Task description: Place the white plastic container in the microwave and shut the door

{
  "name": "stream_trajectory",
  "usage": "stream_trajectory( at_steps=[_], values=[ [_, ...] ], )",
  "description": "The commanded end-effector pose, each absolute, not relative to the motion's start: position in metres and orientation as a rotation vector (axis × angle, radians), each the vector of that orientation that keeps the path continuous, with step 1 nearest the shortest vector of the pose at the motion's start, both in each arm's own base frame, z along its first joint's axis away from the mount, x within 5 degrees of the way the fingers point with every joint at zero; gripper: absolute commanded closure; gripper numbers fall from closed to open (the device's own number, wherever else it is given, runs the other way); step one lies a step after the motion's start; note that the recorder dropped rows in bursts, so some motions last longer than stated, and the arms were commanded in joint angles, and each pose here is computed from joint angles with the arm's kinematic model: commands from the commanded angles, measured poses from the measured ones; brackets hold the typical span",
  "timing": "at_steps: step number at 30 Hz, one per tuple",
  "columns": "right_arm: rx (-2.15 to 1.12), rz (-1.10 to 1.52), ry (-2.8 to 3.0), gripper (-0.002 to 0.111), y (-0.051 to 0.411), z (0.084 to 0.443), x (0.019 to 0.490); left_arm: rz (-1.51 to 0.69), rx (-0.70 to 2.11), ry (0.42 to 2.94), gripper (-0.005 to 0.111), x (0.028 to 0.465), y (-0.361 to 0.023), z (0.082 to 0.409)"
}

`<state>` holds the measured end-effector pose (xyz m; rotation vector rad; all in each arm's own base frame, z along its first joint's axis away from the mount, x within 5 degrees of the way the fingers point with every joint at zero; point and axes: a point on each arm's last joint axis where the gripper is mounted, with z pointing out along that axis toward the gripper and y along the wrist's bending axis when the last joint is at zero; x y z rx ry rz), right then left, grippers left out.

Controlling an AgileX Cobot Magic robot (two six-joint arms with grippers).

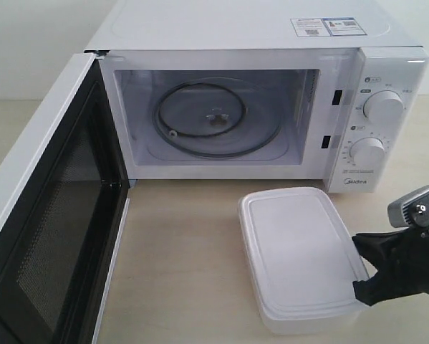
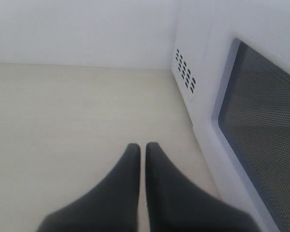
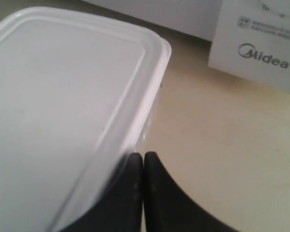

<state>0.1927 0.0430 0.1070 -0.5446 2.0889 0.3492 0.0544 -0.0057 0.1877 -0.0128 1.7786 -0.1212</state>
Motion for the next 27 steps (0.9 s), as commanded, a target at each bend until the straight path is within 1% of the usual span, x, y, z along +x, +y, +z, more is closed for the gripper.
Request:
stream_trajectory(
  at_steps=[1, 9, 16, 22, 27],
  values=[
    [-0.557, 0.4, 2.086, 0.109, 0.047, 0.109, 0.198, -0.123, -0.017, 1.777, 0.102, 0.054, -0.006, 0.187],
    [-0.714, 0.512, 2.067, 0.109, 0.077, 0.109, 0.191, -0.123, -0.017, 1.777, 0.102, 0.054, -0.006, 0.187],
    [-0.759, 0.504, 2.077, 0.109, 0.098, 0.11, 0.193, -0.123, -0.017, 1.777, 0.102, 0.054, -0.006, 0.187],
    [-0.77, 0.478, 2.101, 0.109, 0.1, 0.109, 0.196, -0.123, -0.017, 1.777, 0.102, 0.054, -0.006, 0.187],
    [-0.747, 0.528, 2.033, 0.109, 0.103, 0.115, 0.198, -0.123, -0.017, 1.777, 0.102, 0.054, -0.006, 0.187]
  ],
)
